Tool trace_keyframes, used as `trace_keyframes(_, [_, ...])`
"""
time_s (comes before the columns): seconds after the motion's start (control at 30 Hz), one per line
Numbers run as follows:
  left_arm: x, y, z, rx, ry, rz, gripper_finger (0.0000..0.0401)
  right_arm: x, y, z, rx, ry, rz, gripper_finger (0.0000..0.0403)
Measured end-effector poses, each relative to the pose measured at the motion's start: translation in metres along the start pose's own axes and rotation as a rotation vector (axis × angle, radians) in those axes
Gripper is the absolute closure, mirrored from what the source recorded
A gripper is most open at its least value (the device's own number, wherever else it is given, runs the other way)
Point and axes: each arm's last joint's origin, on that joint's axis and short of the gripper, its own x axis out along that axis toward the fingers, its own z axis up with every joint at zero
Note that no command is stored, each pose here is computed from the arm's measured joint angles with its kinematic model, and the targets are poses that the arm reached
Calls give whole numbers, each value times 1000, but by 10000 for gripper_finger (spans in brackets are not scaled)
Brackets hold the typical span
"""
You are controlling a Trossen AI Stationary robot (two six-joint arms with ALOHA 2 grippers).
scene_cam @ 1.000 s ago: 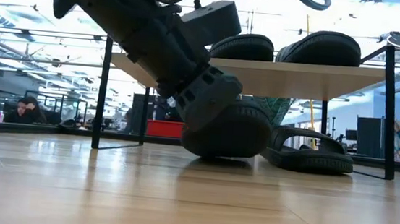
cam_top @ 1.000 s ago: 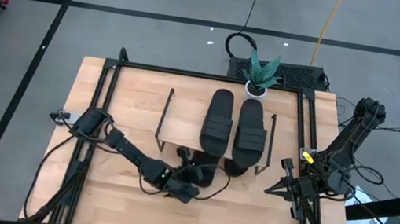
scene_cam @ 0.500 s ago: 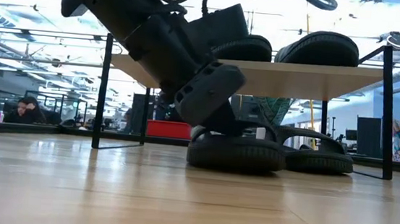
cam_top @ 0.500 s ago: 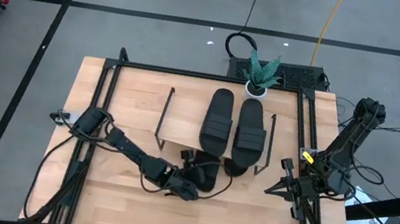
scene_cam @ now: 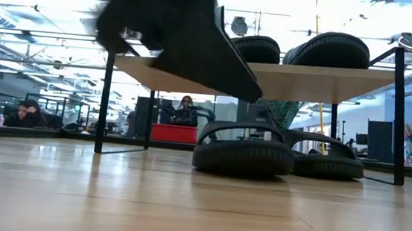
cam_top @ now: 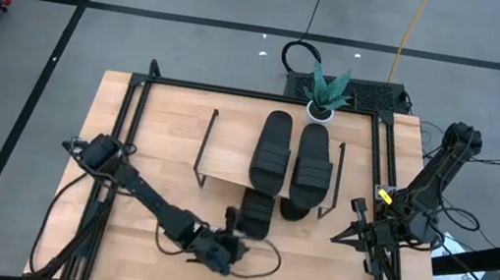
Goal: Pick and place slides into the shelf
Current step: Put the black slipper under the shelf
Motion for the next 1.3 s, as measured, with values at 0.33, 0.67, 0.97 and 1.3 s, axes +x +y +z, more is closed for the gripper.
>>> trace_keyframes(0.33, [3,-22,-12,73,25,-141,381,0,0,0,-24,0,0,403])
trace_keyframes(0.67, [24,-19,-27,44,81,-88,397,0,0,0,-24,0,0,403])
trace_keyframes(0.97, [36,0,-31,-25,121,-30,398,0,0,0,-24,0,0,403])
trace_keyframes(1.3, [48,23,-37,-58,178,-13,399,0,0,0,-24,0,0,403])
